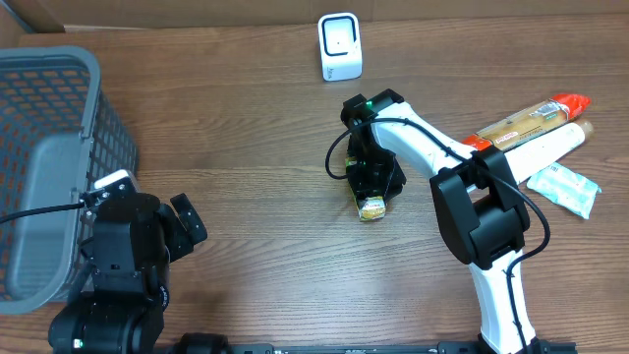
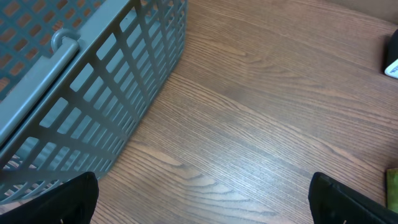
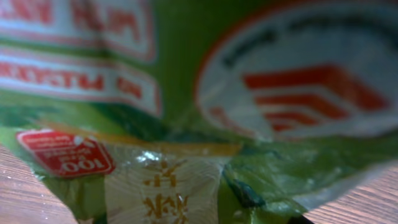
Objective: Scan the item barcode
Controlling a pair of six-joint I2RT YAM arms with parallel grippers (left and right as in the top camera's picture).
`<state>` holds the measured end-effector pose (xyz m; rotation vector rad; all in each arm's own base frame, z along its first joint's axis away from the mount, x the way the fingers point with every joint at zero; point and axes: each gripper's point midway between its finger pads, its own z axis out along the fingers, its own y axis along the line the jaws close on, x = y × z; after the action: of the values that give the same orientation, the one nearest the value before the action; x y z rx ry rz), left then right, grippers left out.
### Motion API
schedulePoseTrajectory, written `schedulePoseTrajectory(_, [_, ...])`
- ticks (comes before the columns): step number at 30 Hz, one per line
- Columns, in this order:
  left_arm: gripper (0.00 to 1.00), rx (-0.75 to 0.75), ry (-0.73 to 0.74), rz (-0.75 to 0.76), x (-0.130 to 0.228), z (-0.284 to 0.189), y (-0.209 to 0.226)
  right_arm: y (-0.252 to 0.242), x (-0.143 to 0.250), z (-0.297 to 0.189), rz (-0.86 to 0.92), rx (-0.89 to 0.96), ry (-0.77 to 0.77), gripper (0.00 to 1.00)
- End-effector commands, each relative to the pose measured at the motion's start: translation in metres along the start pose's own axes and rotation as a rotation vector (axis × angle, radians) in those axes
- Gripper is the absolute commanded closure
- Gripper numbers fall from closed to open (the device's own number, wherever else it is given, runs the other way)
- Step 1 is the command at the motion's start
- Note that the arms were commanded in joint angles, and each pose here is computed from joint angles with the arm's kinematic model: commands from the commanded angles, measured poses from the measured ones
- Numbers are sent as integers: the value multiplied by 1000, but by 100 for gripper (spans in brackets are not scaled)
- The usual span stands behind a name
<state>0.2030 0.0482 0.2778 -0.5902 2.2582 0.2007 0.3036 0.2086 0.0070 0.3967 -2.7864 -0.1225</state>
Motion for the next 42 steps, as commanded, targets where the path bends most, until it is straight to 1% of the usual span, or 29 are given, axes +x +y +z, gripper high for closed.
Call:
schedulePoseTrajectory(1, [1,-13,-6,-12,-1,0,3,-10,-8,-18,27,58,-43,55])
schedulePoseTrajectory(3, [1,-13,-6,-13,-1,0,3,-26,-10,-36,73,164,-84,55])
schedulePoseTrajectory(5, [0,-13,-6,-12,-1,0,3,-45,-10,-63,129,325,-153,56])
schedulePoseTrajectory(7, [0,-13,-6,-12,-1,0,3,-62,-9,-88,189,498,-227,58])
schedulePoseTrajectory(8, [0,-13,-6,-12,-1,0,3,-69,-8,-98,216,587,-264,62])
schedulePoseTrajectory(10, [0,-13,-6,-13,-1,0,3,-71,-8,-106,236,700,-317,65])
schedulePoseTrajectory(16, [0,-13,-6,-13,-1,0,3,-51,-23,-64,151,798,-346,65])
schedulePoseTrajectory(19, [0,-13,-6,-12,-1,0,3,-45,-26,-48,115,873,-345,60])
schedulePoseTrajectory(21, [0,-13,-7,-13,-1,0,3,-33,-25,-41,80,884,-349,54])
schedulePoseTrajectory(22, [1,-13,-6,-12,-1,0,3,-27,-25,-39,66,887,-353,45])
schedulePoseTrajectory(23, [1,-13,-6,-13,-1,0,3,-13,-22,-36,27,893,-367,30])
schedulePoseTrajectory(24, [0,-13,-6,-13,-1,0,3,-7,-21,-35,10,896,-373,26])
schedulePoseTrajectory(26, [1,-13,-6,-13,-1,0,3,4,-18,-32,-18,897,-380,24])
schedulePoseTrajectory(30, [0,-13,-6,-13,-1,0,3,28,-13,-26,-101,899,-394,23])
schedulePoseTrajectory(32, [0,-13,-6,-13,-1,0,3,37,-14,-24,-143,896,-405,14])
schedulePoseTrajectory(33, [0,-13,-6,-13,-1,0,3,39,-16,-24,-141,889,-416,12])
schedulePoseTrajectory(37, [1,-13,-6,-12,-1,0,3,37,-24,-34,-91,832,-428,11])
schedulePoseTrajectory(42, [0,-13,-6,-12,-1,0,3,9,-32,-58,-6,803,-399,12])
